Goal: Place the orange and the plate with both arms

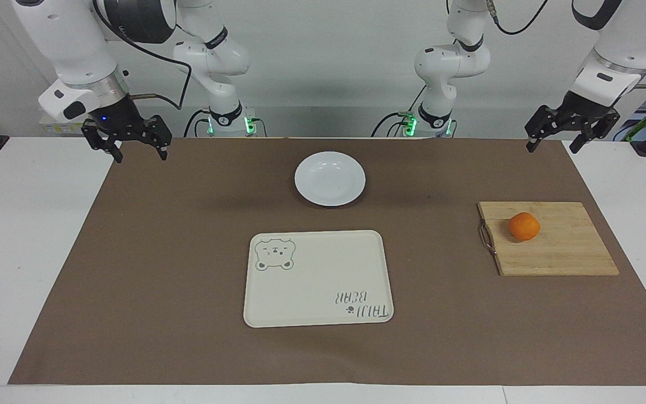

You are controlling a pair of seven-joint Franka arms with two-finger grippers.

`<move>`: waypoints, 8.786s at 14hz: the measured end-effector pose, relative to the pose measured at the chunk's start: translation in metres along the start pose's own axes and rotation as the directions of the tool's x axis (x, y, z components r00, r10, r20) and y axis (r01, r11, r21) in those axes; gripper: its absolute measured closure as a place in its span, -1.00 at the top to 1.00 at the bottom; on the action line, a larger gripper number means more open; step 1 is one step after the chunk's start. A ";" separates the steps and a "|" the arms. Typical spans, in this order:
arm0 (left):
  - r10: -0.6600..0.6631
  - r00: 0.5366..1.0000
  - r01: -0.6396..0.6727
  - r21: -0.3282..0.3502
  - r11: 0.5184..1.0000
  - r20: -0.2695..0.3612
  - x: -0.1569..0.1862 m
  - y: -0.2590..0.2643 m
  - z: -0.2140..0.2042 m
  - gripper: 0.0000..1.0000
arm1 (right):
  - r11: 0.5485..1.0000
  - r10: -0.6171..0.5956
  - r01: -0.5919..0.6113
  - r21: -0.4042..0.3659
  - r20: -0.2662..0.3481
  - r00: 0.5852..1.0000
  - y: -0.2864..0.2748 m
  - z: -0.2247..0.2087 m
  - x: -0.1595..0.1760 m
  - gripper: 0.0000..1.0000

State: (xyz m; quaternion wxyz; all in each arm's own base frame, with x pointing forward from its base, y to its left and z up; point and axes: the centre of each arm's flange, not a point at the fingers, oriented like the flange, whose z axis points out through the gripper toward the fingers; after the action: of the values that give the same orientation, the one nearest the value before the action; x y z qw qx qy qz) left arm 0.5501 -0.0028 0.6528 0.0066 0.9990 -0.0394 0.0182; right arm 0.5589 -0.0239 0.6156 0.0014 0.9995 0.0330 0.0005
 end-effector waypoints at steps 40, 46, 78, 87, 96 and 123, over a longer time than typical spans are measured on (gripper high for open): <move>0.007 0.999 -0.006 0.005 1.000 -0.035 0.007 -0.007 0.003 1.00 | 1.000 0.000 0.000 0.000 0.000 1.000 0.000 0.000 0.000 1.00; 0.103 0.992 -0.103 0.016 0.995 -0.069 0.032 -0.042 0.055 1.00 | 1.000 0.000 0.000 0.000 0.000 1.000 0.000 0.000 0.000 1.00; 0.136 0.990 -0.135 -0.025 0.991 0.044 0.012 -0.100 0.311 0.80 | 1.000 0.000 0.000 0.000 0.000 1.000 0.000 0.000 0.000 1.00; 0.206 0.975 -0.205 0.021 0.979 -0.080 0.029 -0.040 0.243 0.67 | 1.000 0.000 0.000 0.000 0.000 1.000 0.000 0.000 0.000 1.00; 0.221 0.974 -0.222 -0.016 0.975 -0.052 -0.004 0.185 0.214 0.67 | 1.000 0.000 0.000 0.000 0.000 1.000 0.000 0.000 0.000 1.00; 0.123 0.992 -0.124 -0.061 0.990 -0.012 -0.094 0.384 0.230 1.00 | 1.000 0.000 0.000 0.000 0.000 1.000 0.000 0.000 0.000 1.00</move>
State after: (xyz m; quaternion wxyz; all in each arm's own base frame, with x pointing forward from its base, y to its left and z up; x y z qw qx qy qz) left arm 0.4340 -0.3812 0.4240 0.0367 0.9939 -0.1018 0.0217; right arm 0.5589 -0.0239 0.6156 0.0014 0.9995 0.0330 0.0005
